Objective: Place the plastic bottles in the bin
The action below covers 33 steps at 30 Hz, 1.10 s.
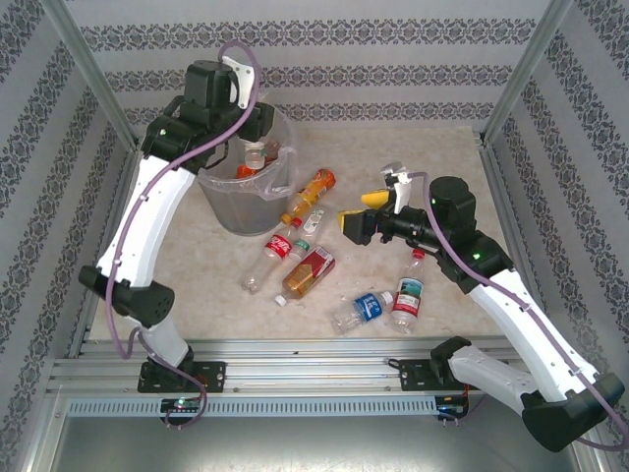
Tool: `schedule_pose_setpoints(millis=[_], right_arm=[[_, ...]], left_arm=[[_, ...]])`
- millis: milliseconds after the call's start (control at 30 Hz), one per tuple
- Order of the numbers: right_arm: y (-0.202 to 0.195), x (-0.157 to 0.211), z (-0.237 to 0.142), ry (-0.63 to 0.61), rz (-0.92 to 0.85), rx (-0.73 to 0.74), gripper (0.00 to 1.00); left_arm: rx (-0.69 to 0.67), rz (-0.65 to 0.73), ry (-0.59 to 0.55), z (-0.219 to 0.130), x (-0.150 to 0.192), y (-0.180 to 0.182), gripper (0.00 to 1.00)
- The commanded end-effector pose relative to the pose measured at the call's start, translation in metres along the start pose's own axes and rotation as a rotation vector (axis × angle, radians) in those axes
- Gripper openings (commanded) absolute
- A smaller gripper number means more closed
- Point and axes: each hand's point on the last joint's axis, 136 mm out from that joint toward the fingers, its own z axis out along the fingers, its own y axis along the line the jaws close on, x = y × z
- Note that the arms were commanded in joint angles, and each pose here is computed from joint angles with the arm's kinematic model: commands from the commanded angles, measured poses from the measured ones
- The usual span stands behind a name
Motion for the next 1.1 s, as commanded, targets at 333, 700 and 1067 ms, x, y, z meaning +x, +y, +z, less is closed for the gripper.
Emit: schedule_pose_setpoints(millis=[333,700,1067], right_arm=[[0.000,-0.001,0.000,0.016,-0.029,0.027,0.98],[-0.003,0.003,0.006,0.048,-0.030,0.041,0.98],[-0.011,0.008,0.013,0.075,-0.020,0.060,0.98]], left_arm=[[-0.202,0.034,0.237,0.071,0.061,0.077,0.52],[-0.255,-0.035,0.457,0.107,0.123,0.095,0.58],[-0.317,-0.068,0.602,0.113,0.160,0.106,0.75]])
